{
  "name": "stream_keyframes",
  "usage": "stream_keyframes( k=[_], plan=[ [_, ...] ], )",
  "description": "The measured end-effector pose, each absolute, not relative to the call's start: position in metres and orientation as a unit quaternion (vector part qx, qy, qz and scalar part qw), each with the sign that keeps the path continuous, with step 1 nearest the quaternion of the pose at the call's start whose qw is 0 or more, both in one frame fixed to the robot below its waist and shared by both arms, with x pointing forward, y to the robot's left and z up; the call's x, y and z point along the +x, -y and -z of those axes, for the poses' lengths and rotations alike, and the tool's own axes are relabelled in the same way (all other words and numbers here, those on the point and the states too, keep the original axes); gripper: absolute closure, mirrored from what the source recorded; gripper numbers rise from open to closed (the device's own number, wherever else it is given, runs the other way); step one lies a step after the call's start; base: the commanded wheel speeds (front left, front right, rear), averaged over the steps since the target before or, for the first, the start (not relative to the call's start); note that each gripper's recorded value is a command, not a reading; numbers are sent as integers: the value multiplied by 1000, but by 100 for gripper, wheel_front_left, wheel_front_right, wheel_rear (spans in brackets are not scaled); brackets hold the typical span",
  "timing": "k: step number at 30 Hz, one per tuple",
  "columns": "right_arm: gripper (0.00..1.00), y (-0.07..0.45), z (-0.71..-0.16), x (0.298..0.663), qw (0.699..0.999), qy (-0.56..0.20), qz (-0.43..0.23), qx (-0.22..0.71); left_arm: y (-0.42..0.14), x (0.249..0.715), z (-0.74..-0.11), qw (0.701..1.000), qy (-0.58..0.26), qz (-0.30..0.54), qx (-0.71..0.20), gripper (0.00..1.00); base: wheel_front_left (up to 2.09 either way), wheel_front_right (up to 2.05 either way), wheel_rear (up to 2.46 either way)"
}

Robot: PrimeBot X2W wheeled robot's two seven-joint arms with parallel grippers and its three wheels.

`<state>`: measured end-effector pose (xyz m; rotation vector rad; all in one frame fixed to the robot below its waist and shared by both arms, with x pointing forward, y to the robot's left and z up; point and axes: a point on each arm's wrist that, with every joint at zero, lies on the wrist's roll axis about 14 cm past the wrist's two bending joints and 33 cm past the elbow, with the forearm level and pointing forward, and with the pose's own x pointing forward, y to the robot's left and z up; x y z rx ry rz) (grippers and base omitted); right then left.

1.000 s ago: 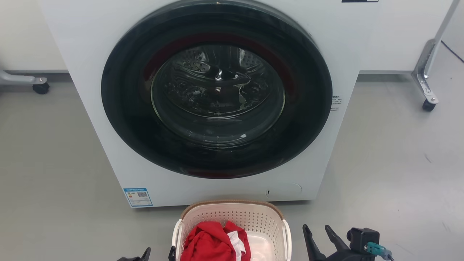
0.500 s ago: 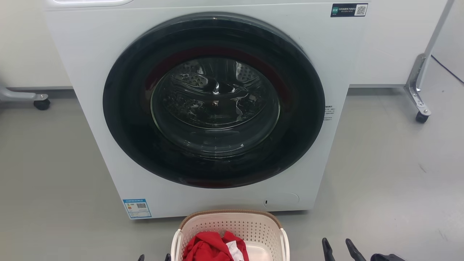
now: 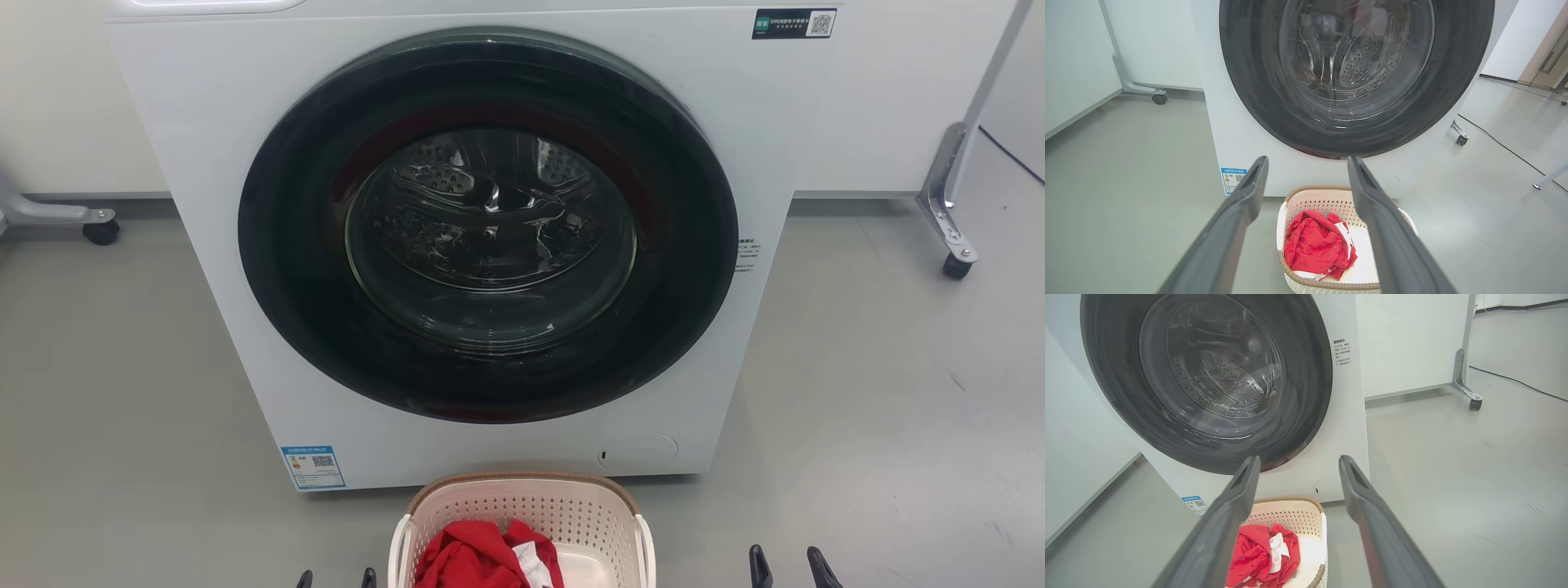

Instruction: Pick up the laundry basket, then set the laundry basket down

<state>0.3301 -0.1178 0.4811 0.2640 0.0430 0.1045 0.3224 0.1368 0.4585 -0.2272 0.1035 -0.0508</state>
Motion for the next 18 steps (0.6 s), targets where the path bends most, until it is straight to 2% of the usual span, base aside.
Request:
stream_keyframes(
  k=[18],
  plan=[
    [0,118,-505,330,992,21,-47,112,-138,325,-473,995,-25,22,-92,0,0,0,0]
  ],
)
